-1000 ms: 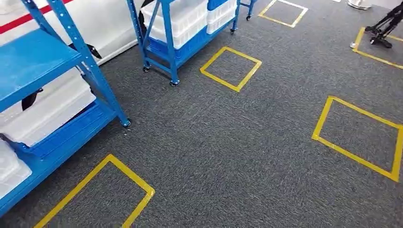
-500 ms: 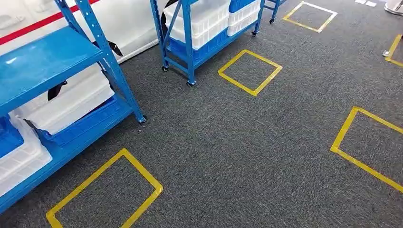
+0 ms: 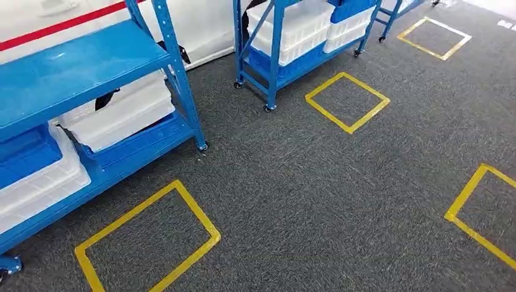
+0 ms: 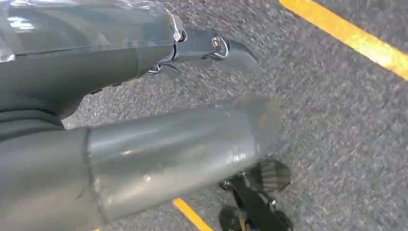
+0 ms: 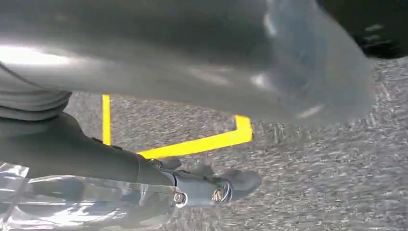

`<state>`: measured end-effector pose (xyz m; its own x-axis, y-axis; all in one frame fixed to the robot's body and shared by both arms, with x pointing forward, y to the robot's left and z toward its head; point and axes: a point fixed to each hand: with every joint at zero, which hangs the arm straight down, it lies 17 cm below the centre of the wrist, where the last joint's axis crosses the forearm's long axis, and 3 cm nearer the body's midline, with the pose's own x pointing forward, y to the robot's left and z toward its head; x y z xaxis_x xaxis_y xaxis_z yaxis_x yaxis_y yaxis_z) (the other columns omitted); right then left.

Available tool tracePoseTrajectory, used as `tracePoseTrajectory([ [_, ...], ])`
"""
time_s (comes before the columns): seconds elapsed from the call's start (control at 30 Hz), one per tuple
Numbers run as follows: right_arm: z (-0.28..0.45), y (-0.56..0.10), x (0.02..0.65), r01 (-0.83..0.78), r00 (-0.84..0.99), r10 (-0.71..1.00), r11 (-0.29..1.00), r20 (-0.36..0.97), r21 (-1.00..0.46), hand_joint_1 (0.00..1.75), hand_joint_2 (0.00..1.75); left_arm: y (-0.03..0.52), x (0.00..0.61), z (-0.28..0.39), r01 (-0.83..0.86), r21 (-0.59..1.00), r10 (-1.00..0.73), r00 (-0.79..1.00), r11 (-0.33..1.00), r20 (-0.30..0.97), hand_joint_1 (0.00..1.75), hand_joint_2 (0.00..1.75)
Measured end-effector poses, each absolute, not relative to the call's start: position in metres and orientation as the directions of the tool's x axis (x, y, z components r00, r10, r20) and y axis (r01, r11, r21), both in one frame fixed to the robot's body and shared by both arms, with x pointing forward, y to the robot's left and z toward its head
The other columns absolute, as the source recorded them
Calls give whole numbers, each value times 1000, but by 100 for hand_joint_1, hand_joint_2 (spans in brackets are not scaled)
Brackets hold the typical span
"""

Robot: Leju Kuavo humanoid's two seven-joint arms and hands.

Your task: Take the parts from the cabinet and place them on the table.

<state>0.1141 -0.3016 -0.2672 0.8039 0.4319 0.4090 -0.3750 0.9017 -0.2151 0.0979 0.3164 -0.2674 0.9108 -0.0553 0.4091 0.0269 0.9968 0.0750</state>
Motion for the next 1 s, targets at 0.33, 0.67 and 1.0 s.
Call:
tracePoseTrajectory([
  [0.33, -272, -311, 96, -383, 822, 441, 896, 360, -224, 0, 0, 316, 99, -267, 23, 75, -52, 910, 997, 412, 0, 0],
  [0.67, -273, -314, 89, -396, 825, 454, 889, 337, -229, 0, 0, 314, 94, -268, 22, 68, -47, 914, 997, 404, 0, 0],
  [1.0, -273, -316, 94, -400, 820, 463, 884, 337, -241, 0, 0, 312, 95, -268, 22, 61, -45, 914, 998, 403, 0, 0],
])
